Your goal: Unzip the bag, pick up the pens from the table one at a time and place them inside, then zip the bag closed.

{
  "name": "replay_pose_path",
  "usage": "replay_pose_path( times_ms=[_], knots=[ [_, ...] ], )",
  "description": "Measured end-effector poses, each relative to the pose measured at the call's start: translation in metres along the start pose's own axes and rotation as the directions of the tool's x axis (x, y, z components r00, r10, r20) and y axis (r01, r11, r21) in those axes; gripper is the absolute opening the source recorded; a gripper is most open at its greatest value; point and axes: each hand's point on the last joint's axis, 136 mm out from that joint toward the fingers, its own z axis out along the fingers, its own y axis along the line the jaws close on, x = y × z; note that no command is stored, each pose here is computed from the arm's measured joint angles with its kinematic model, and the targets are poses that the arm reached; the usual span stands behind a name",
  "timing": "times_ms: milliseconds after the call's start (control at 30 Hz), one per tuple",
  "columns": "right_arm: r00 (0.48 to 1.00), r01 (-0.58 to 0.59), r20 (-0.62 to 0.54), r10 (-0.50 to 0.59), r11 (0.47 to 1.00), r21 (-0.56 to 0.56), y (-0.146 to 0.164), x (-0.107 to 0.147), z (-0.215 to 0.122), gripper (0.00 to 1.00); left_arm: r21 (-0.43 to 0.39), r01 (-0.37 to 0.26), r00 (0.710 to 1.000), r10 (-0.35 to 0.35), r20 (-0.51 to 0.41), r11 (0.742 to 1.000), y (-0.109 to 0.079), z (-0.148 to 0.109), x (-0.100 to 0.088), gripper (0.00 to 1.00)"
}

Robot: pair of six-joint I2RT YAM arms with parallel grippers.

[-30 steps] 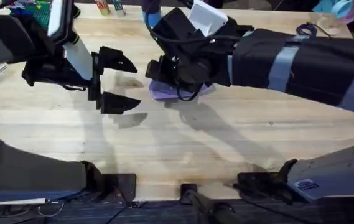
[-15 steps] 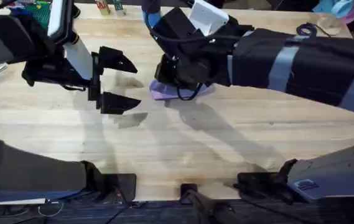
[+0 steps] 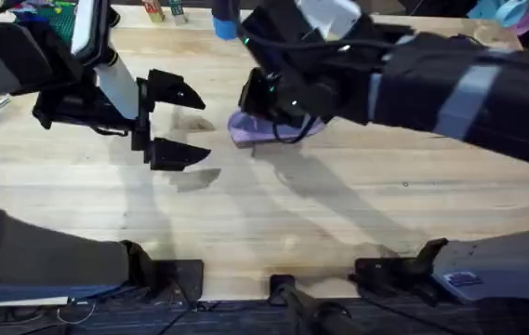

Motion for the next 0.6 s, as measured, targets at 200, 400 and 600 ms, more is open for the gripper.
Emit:
replay_pose_path(
  times_ms=[200, 400, 600],
  knots=[
    [0.999, -0.023, 0.030, 0.023, 1.000, -0.010, -0.002, -0.013, -0.006, 0.031, 0.000, 0.000, 1.000, 0.000, 0.000, 1.000, 0.000, 0.000, 0.000, 0.995],
    [0.999, -0.025, 0.038, 0.026, 1.000, -0.019, 0.000, -0.015, -0.006, 0.031, 0.000, 0.000, 1.000, 0.000, 0.000, 1.000, 0.000, 0.000, 0.000, 0.993],
    [0.998, -0.028, 0.053, 0.030, 0.999, -0.031, 0.003, -0.019, -0.007, 0.031, 0.000, 0.000, 1.000, 0.000, 0.000, 1.000, 0.000, 0.000, 0.000, 0.995]
  ],
)
